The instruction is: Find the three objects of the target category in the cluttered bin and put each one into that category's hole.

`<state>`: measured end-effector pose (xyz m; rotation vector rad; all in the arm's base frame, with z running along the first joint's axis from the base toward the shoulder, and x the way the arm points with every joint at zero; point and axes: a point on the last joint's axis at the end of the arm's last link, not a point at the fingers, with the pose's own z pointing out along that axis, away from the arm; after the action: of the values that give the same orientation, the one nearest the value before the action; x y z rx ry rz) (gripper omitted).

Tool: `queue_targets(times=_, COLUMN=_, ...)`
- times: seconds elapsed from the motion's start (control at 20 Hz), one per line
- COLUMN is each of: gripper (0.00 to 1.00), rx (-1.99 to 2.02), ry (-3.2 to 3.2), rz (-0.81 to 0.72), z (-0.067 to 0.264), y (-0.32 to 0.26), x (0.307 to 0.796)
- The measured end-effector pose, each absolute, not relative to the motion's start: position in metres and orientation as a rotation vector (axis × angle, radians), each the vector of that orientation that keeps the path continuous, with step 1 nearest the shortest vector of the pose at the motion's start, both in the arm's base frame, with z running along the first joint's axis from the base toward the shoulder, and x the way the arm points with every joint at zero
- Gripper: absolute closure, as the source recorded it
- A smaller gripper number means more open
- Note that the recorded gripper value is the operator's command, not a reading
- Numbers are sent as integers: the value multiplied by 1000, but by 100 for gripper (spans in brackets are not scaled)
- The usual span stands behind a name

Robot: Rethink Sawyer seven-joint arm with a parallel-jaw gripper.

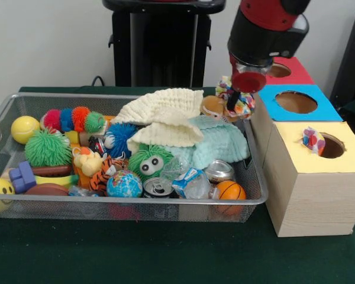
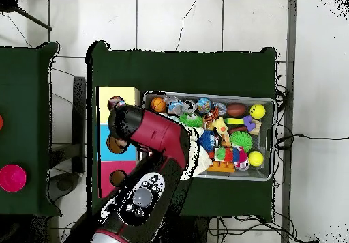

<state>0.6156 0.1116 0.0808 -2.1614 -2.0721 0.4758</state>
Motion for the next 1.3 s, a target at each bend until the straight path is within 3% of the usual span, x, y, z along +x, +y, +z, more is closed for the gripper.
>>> queue_targets(times=0.7, gripper=100, rx=-2272, ry=-1981, rz=488, z=65, y=123, x=625)
queue_targets(times=1.3, gripper=100, rx=-2338, ry=-1858, rz=502, z=87, y=151, x=624)
